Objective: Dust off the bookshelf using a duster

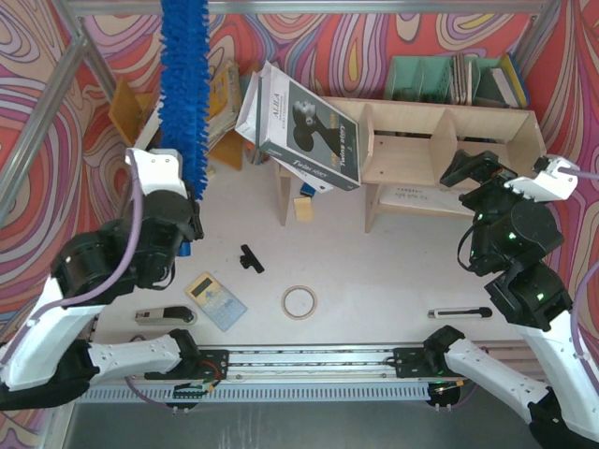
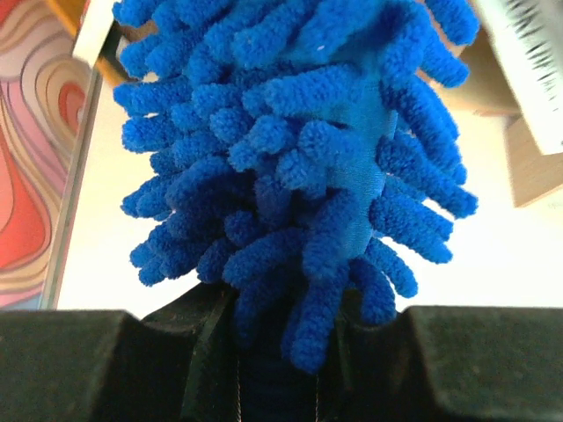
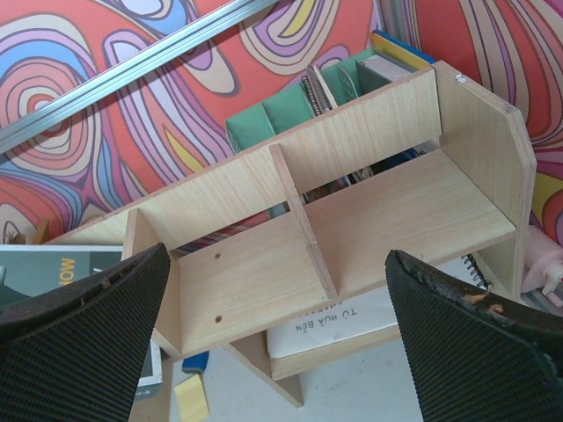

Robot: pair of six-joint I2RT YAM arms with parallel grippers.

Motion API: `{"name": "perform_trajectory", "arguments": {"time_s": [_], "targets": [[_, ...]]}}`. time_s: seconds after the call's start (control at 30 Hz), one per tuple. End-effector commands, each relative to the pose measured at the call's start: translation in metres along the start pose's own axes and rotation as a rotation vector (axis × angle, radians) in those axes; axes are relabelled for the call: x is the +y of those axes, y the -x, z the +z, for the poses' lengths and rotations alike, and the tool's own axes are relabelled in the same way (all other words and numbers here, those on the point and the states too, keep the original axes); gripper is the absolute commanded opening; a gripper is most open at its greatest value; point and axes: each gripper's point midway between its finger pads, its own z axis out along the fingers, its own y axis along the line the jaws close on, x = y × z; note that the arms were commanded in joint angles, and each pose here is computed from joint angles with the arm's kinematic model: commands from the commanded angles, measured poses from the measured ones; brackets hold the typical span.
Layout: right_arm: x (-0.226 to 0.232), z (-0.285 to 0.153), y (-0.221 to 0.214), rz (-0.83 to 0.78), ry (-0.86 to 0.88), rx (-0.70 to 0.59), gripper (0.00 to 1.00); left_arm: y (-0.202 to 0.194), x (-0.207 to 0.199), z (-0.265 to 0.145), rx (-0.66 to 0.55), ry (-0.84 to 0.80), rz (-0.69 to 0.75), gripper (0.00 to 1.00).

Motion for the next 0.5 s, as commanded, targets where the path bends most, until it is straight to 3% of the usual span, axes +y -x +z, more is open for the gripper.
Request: {"name": "perform_trajectory", "arguments": {"time_s": [0.0, 0.3, 0.47], "targets": [[0.002, 0.001, -0.003, 0.005, 0.004, 0.01, 0.99, -0.04, -0.004, 0.016, 0.145, -0.005, -0.006, 0.0], [0.007, 0.003, -0.002, 0.003, 0.013, 0.017, 0.99, -0.098, 0.004, 0.026, 0.289, -0.008, -0.057, 0.0], [0.009, 0.003, 0.0, 0.018, 0.019, 0.011, 0.99, -0.124, -0.023, 0.023, 0.343, -0.17, -0.084, 0.0]]}}
